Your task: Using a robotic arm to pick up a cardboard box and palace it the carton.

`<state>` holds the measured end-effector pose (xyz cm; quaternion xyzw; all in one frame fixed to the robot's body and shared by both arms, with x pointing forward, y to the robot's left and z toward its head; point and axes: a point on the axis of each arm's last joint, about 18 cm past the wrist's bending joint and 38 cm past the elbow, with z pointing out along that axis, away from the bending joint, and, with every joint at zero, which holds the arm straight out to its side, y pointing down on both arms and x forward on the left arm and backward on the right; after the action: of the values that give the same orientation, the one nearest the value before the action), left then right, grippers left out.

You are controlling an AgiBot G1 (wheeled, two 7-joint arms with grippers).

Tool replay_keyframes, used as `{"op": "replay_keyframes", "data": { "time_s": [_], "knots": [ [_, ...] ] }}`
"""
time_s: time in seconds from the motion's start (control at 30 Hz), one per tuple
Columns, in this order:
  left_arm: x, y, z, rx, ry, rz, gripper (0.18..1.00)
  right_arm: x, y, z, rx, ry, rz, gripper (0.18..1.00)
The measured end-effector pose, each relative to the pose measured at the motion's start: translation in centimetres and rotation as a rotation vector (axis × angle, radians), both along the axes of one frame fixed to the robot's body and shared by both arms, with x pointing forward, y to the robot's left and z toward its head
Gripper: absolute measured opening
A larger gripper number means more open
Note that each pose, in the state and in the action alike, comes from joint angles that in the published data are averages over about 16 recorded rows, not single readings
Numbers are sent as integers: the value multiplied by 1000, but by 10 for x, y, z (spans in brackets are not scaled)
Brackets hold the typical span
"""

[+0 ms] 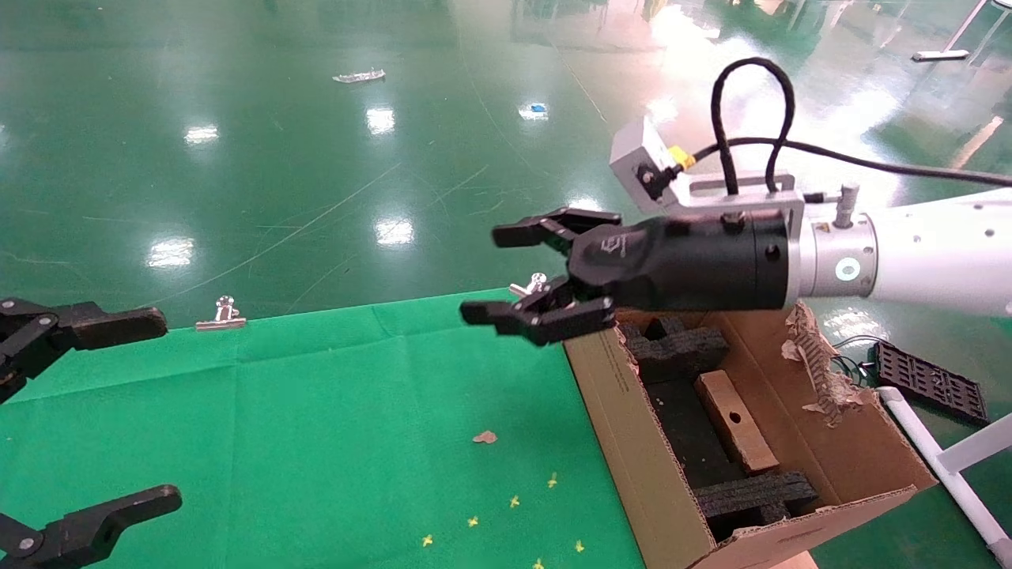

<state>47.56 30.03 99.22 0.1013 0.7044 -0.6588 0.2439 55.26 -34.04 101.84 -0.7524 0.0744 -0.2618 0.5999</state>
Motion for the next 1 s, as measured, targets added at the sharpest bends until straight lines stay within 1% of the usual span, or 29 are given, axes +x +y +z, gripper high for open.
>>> {"op": "replay_keyframes", "data": {
  "time_s": [0.27, 0.57, 0.77, 1.0],
  "knots": [
    [0, 0, 0, 0, 0, 0, 1001, -27, 20, -11, 24, -76, 137, 1000],
    [0, 0, 0, 0, 0, 0, 1001, -60, 34, -21, 48, -170, 261, 1000],
    [0, 0, 0, 0, 0, 0, 1001, -77, 38, -26, 57, -216, 310, 1000],
    [0, 0, 0, 0, 0, 0, 1001, -84, 39, -28, 61, -233, 328, 1000]
  ]
}}
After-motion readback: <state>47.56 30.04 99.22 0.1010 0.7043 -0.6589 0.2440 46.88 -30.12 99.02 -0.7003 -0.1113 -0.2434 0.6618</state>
